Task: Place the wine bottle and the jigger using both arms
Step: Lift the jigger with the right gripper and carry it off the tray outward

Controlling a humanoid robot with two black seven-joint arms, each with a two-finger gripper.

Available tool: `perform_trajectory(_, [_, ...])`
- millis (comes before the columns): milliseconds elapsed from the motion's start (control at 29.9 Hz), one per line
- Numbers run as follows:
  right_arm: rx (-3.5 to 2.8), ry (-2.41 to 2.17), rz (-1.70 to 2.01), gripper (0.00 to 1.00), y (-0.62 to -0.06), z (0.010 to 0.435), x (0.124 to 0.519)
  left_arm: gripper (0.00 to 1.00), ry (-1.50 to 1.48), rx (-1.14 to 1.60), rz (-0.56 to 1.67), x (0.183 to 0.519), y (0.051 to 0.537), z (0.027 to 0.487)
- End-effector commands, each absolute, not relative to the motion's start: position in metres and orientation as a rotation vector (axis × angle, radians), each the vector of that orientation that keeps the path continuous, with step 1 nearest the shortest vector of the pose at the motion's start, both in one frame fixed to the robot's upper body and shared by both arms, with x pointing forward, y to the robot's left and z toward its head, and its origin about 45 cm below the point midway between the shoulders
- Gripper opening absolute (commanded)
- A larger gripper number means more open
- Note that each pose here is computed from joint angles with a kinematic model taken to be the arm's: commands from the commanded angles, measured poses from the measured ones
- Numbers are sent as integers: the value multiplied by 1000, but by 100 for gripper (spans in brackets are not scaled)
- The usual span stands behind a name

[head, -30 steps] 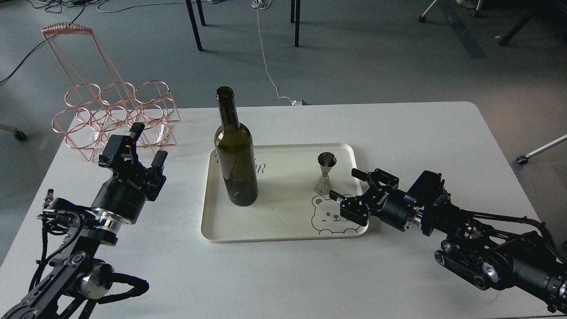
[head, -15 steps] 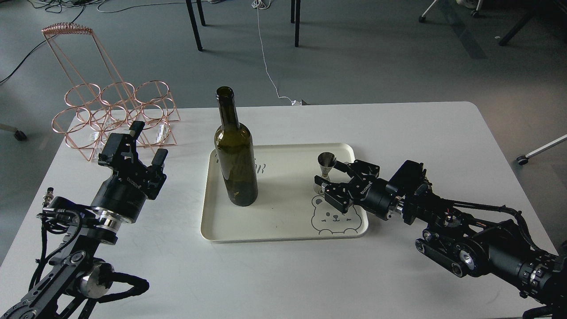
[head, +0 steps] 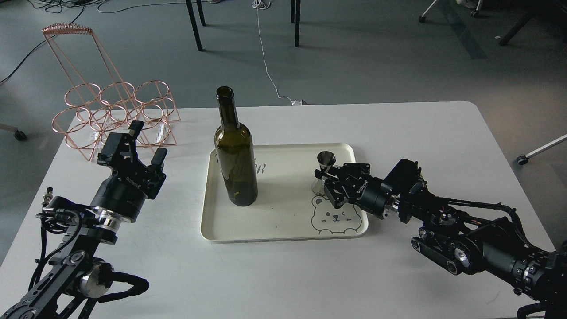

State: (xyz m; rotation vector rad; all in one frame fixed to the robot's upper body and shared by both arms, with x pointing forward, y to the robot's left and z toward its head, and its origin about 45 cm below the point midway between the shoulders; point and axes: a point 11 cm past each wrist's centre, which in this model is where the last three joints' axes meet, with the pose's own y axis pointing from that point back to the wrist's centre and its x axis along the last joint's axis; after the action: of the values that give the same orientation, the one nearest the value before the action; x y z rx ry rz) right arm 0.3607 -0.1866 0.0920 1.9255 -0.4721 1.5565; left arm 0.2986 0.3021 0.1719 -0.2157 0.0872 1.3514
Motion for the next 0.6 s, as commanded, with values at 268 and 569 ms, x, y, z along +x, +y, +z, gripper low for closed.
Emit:
perform_trajectory(268, [1865,-831,1501,24,-231,142,399,98,77,-223,1344,299,301,176])
perform_trajectory(569, [1740,-1008,1327,24,-326,149,396,98,76,-224,1343,300,301,177])
